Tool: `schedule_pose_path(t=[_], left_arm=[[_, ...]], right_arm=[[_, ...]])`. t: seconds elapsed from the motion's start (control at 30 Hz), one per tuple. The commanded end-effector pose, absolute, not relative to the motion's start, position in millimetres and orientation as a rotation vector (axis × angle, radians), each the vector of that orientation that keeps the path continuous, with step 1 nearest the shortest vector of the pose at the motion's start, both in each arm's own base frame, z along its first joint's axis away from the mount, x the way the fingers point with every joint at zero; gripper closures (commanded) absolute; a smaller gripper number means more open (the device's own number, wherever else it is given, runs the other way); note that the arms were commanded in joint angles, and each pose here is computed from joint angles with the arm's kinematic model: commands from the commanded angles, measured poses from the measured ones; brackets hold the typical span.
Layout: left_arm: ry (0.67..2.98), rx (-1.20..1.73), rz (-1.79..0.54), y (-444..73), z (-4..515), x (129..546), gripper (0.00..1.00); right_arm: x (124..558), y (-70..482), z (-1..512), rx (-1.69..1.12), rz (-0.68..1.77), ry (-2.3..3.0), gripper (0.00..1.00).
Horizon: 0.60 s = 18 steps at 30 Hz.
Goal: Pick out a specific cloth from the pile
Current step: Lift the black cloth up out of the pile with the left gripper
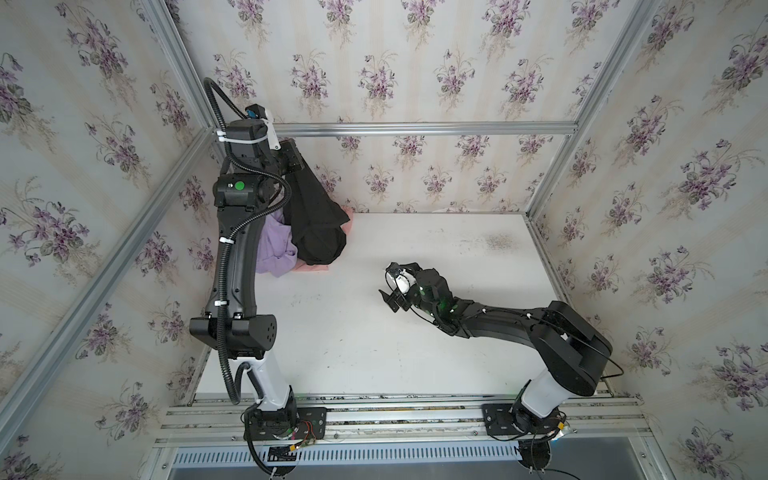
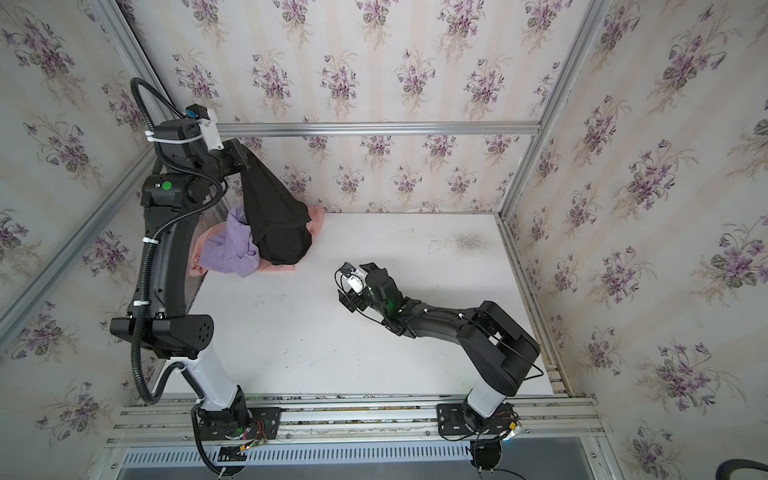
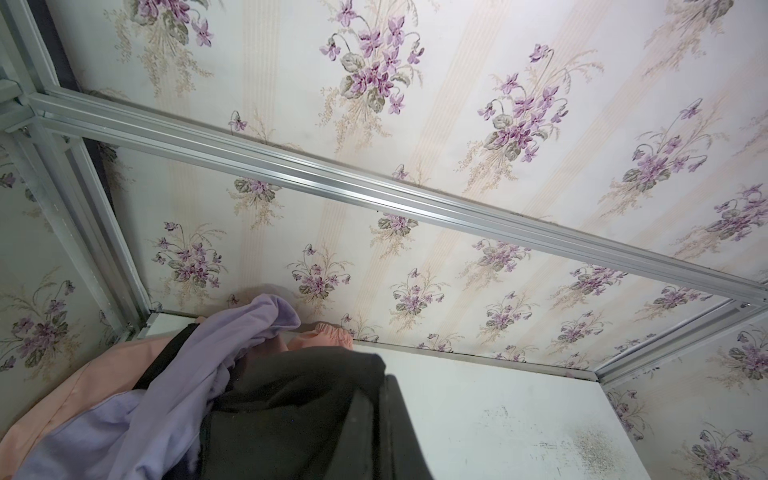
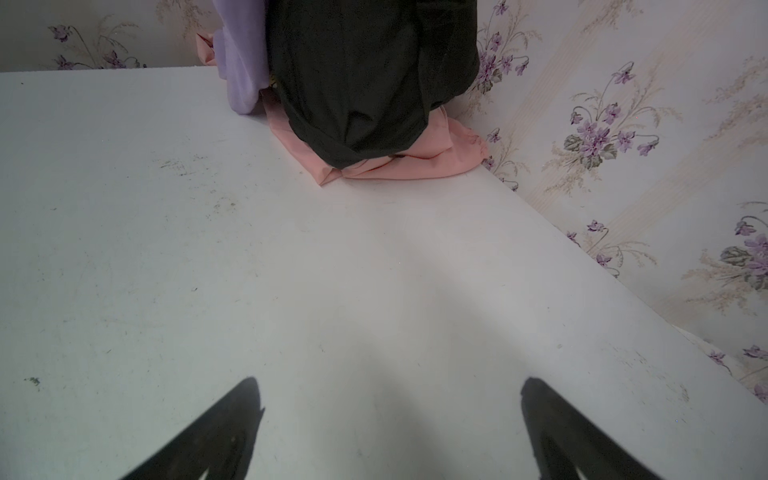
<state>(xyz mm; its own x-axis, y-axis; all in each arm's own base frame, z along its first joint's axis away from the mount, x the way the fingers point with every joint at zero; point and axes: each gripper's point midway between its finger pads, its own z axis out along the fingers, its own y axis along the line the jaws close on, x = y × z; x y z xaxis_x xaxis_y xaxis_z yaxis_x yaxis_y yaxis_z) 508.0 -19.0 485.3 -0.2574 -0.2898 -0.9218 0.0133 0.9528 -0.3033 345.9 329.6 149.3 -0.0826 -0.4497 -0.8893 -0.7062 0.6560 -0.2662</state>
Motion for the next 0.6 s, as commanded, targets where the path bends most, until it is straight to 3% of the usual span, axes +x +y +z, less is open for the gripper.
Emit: schedule_pose_path(t=[0.0,0.57], left_arm=[[1.71,-0.172,-0.342,-25,514,508,0.96],[1.755,-0.162,-0.46,-41,498,512,0.97]], right_arm=[[349,329,160,-0.915,0.267,1.694,0.0],[345,330,169,-0.909,0.286,1.674,0.0]])
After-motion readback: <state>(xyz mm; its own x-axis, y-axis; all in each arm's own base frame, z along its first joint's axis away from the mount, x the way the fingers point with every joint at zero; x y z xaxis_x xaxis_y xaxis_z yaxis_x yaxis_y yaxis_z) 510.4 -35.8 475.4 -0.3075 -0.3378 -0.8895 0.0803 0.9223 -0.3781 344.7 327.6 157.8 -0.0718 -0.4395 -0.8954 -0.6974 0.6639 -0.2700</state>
